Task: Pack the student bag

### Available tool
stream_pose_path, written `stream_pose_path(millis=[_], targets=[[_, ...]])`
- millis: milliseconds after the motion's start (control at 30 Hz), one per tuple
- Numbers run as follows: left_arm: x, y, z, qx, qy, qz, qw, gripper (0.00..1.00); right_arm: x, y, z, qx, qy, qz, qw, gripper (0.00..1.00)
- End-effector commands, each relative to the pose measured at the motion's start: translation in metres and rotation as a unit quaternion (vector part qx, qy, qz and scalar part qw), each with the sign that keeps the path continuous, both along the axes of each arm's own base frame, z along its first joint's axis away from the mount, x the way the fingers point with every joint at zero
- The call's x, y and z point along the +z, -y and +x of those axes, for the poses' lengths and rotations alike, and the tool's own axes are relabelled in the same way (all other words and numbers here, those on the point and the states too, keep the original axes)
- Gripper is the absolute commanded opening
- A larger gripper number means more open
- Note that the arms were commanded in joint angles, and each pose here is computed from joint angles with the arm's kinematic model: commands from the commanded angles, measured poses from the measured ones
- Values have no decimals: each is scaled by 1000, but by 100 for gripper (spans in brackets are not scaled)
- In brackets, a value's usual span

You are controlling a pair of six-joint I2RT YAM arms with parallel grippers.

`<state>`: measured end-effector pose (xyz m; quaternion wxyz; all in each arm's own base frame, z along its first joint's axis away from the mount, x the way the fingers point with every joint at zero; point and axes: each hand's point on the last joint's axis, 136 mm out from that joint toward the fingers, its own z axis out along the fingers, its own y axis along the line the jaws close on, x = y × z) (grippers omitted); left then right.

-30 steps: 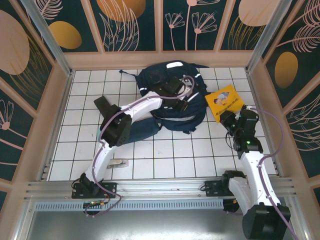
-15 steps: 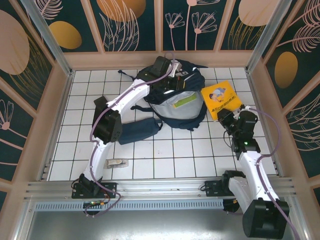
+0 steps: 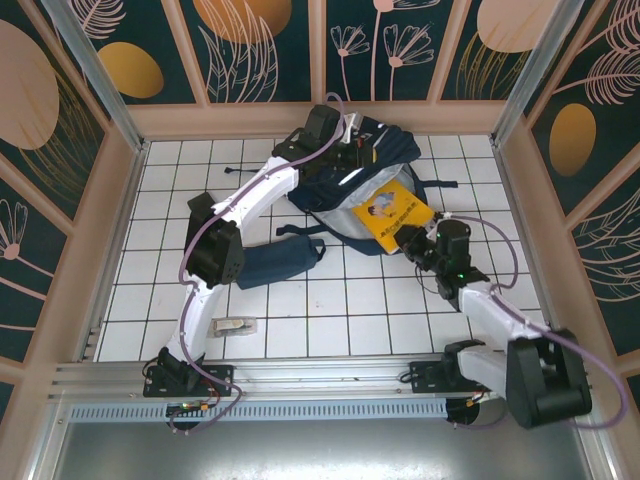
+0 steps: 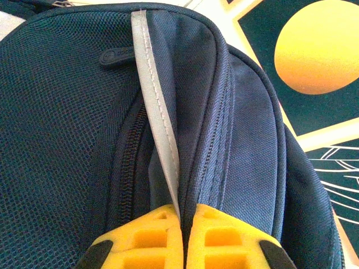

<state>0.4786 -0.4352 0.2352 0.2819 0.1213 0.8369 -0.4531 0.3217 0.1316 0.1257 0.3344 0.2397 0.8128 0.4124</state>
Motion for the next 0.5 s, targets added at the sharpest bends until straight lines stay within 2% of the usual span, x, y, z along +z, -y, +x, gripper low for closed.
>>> stream_pose_path(millis=[0,100,367,433,467], targets=[[89,3,-8,-23,87,-79,993,0,72,-18,48,12,139,27,990,0],[89,1,-10,-23,90,-77,993,0,70,-34,79,35,145,21,989,0],[89,2,-8,-20,87,-84,992,0,47,-74,139,95,121,64,986,0],[91,2,-6,-18,87,-88,992,0,37,-79,146,104,103,63,987,8],[93,0,-5,-17,86,-92,992,0,29,-79,149,107,87,55,989,17]])
